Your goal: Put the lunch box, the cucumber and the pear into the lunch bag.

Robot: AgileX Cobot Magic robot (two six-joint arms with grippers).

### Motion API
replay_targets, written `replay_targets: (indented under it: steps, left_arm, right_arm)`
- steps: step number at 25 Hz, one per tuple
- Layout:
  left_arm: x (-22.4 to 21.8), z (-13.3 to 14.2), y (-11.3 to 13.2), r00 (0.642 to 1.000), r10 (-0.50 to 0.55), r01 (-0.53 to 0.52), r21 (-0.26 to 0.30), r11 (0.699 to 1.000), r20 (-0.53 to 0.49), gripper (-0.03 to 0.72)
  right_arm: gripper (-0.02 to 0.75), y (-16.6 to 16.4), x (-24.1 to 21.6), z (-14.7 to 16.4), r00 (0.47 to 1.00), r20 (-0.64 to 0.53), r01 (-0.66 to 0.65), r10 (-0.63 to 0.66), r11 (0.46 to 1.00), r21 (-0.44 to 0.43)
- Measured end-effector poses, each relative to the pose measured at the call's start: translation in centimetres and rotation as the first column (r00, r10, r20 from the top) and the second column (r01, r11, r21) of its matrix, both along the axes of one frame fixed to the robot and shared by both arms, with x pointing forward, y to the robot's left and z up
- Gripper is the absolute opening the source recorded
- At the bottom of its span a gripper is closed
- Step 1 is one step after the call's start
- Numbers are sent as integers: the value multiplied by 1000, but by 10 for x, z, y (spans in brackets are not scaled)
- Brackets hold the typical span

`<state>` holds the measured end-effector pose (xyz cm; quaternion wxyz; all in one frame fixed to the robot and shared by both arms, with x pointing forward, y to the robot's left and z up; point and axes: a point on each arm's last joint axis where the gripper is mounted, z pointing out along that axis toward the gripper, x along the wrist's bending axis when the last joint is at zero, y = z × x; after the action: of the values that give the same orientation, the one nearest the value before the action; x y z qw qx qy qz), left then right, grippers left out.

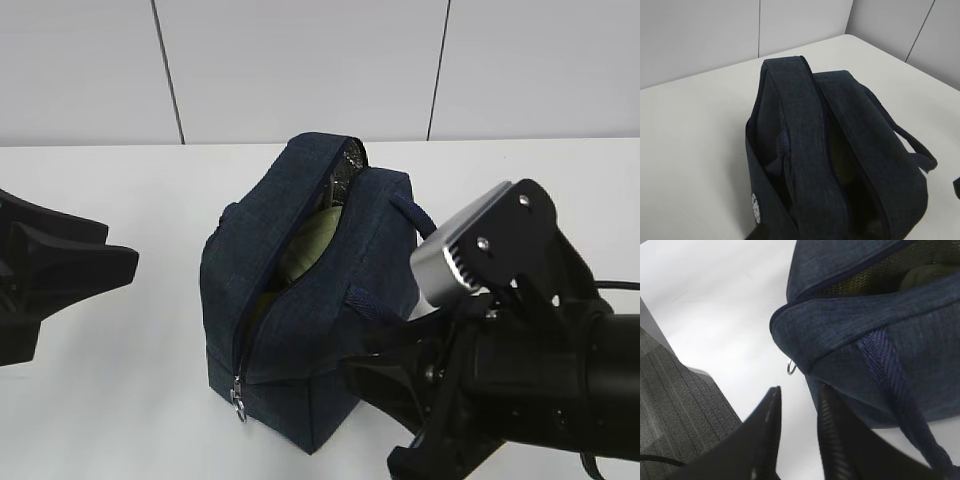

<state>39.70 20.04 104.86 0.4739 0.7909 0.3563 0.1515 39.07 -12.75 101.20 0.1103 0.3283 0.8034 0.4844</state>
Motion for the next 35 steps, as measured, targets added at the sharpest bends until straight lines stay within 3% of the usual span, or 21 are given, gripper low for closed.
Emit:
replay_targets:
  steps: [11,16,21,35]
  left_arm:
    - [0,0,0,1000,-1,1,0,1000,-1,277]
    - [0,0,0,1000,-1,1,0,1000,-1,277]
    - [0,0,0,1000,0,0,0,1000,0,277]
    - [0,0,0,1000,1,-1,0,1000,1,277]
  right_arm:
    - [201,1,-1,1,1000,-12,-14,14,1000,9]
    - [201,-2,-2,-4,993,-107,43,-46,999,-25]
    - [201,6,-13,-8,1000,18,18,-16,997,-82]
    - [254,26,-17,-51,984,176,-27,18,998,50]
